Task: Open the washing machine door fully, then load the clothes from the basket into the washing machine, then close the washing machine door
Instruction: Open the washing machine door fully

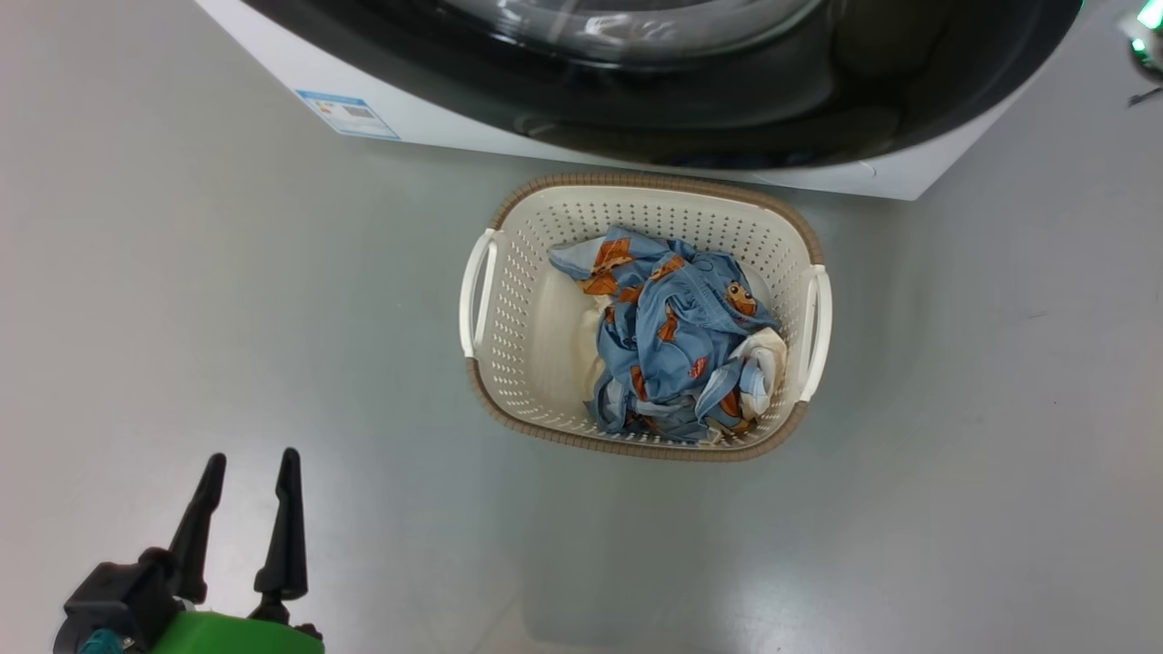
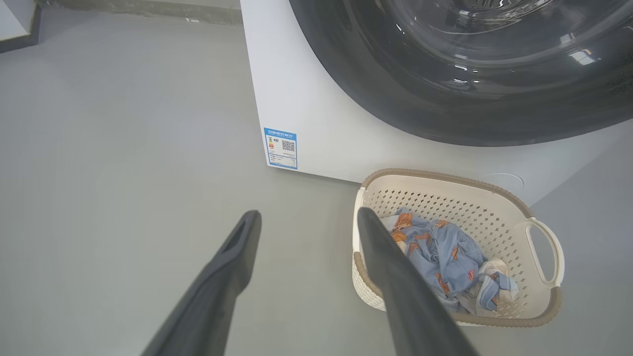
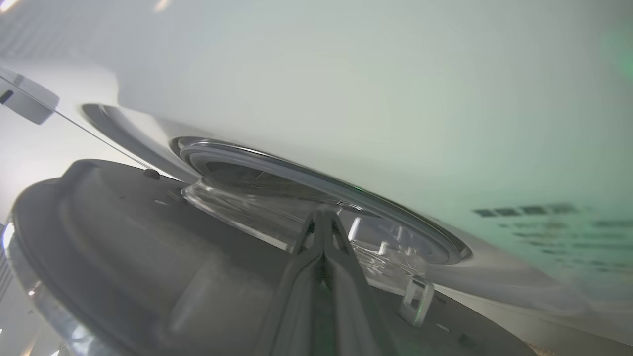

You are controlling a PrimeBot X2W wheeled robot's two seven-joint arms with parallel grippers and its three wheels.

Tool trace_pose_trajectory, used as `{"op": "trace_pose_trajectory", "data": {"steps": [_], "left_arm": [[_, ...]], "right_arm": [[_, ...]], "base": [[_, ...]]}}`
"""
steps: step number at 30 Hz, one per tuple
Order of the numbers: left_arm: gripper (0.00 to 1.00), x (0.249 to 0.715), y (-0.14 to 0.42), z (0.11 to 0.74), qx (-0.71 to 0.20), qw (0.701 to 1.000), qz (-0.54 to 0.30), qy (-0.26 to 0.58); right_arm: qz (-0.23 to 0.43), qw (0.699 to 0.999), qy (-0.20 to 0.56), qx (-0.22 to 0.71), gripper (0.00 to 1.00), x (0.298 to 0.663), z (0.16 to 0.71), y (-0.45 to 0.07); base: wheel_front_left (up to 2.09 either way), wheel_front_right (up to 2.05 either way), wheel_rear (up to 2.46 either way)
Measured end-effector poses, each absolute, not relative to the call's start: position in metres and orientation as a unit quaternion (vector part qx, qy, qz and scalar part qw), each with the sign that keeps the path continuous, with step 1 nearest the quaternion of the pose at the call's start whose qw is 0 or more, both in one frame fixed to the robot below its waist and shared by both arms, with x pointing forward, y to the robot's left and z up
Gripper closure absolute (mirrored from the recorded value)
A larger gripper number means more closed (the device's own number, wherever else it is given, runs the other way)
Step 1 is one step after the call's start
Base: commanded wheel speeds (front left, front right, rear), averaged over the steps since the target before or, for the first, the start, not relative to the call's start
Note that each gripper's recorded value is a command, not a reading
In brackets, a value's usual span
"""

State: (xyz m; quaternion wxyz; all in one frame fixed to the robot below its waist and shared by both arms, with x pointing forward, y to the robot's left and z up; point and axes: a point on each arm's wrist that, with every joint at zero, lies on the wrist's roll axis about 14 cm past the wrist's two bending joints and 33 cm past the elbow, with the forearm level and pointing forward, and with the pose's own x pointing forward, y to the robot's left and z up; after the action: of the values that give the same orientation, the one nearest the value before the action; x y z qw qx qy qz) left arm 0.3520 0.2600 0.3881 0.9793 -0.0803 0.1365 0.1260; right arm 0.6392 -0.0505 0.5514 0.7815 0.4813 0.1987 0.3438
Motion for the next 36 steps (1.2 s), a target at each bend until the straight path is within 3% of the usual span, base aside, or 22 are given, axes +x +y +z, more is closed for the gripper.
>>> {"op": "trace_pose_trajectory", "data": {"steps": [17, 28, 36], "left_arm": [[0.00, 0.363, 0.252, 0.386, -0.087, 0.981, 0.111, 0.133], [0.00, 0.370, 0.245, 0.400, -0.094, 0.985, 0.098, 0.110], [0.00, 0.369, 0.242, 0.418, -0.100, 0.987, 0.092, 0.082]], "right_arm": [[0.424, 0.760, 0.237, 0.432, 1.00, 0.593, 0.560, -0.012], [0.463, 0.732, 0.283, 0.412, 1.00, 0.536, 0.550, 0.012], [0.506, 0.693, 0.298, 0.417, 1.00, 0.478, 0.563, 0.038]], "base": [[0.00, 0.00, 0.00], [0.00, 0.00, 0.00], [0.00, 0.00, 0.00]]}}
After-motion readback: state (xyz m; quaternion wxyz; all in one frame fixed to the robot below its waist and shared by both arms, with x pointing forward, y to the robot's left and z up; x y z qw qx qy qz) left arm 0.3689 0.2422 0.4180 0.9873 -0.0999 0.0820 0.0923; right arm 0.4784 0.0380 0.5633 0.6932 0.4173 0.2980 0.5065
